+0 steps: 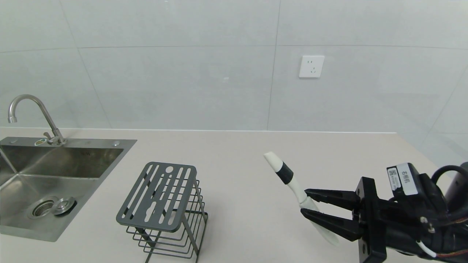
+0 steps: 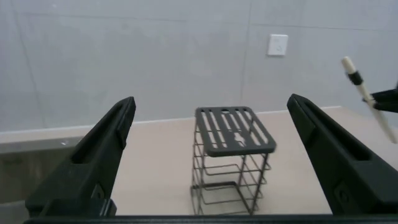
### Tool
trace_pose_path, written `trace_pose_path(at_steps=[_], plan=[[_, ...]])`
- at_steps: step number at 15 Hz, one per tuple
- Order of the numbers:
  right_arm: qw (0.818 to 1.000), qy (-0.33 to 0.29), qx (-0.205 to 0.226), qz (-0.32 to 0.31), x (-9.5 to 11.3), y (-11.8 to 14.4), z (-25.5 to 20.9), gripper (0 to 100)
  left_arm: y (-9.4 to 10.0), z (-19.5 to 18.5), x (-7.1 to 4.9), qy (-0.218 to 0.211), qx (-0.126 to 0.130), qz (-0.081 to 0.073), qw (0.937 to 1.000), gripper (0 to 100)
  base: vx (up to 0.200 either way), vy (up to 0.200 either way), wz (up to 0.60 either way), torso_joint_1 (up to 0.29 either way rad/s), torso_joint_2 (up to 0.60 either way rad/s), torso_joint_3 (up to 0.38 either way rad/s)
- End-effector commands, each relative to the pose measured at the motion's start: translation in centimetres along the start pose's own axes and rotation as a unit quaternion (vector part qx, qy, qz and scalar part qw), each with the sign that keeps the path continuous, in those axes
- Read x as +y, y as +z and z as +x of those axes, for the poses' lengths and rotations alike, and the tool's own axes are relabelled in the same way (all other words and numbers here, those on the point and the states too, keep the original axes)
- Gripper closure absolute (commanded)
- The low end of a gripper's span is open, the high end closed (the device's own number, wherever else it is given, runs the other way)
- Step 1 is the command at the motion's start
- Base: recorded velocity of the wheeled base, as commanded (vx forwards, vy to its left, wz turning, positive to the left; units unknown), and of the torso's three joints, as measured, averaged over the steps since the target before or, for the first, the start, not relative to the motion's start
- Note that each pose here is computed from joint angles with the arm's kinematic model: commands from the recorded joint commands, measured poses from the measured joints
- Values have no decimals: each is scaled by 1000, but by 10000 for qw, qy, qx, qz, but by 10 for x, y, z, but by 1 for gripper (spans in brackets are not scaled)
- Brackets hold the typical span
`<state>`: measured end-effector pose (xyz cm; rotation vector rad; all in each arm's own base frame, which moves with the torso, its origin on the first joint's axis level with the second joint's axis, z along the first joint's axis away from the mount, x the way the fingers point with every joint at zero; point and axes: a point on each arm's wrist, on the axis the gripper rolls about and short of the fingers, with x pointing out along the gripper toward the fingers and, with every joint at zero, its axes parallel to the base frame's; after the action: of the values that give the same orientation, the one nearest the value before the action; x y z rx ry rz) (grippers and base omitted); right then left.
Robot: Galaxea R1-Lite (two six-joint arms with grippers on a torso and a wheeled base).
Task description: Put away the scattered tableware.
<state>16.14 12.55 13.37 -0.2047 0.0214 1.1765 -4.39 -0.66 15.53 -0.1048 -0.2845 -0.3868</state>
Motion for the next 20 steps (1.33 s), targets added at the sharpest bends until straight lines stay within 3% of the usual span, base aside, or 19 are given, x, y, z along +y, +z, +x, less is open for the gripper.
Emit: trace_pose_path(at_steps=[1, 3, 4, 8, 12, 14, 15, 17, 19, 20], plan=[[10000, -7, -55, -65, -1, 3, 1, 100, 28, 28, 6, -753, 629, -386, 9944, 0, 0, 0, 0, 0, 0, 0], [9999, -28, -77, -105, -2, 4, 2, 100, 39, 60, 12, -1118, 1162, -617, 9850, 0, 0, 0, 0, 0, 0, 0], [9999, -64, -63, -99, -2, 4, 1, 100, 42, 77, 14, -1279, 1297, -680, 9809, 0, 0, 0, 0, 0, 0, 0], [9997, -239, -40, -83, -5, 4, 0, 100, 37, 157, 14, -1892, 1526, -832, 9664, 0, 0, 0, 0, 0, 0, 0], [9975, -695, -21, 97, -12, 6, 1, 100, 13, 218, -6, -2449, 1852, -1010, 9463, 0, 0, 0, 0, 0, 0, 0], [9947, -981, -157, 247, -18, 14, 4, 100, 9, 244, -19, -2622, 2051, -1374, 9329, 0, 0, 0, 0, 0, 0, 0], [9916, -1217, -213, 397, -22, 18, 7, 100, 4, 260, -29, -2651, 2244, -1731, 9216, 0, 0, 0, 0, 0, 0, 0], [9896, -1337, -221, 485, -23, 19, 7, 100, -7, 276, -35, -2283, 2437, -1927, 9227, 0, 0, 0, 0, 0, 0, 0], [9899, -1309, -191, 515, -21, 17, 8, 100, -8, 284, -42, -2291, 2417, -2212, 9166, 0, 0, 0, 0, 0, 0, 0], [9900, -1293, -187, 525, -21, 17, 9, 100, -8, 285, -44, -2308, 2389, -2282, 9152, 0, 0, 0, 0, 0, 0, 0]])
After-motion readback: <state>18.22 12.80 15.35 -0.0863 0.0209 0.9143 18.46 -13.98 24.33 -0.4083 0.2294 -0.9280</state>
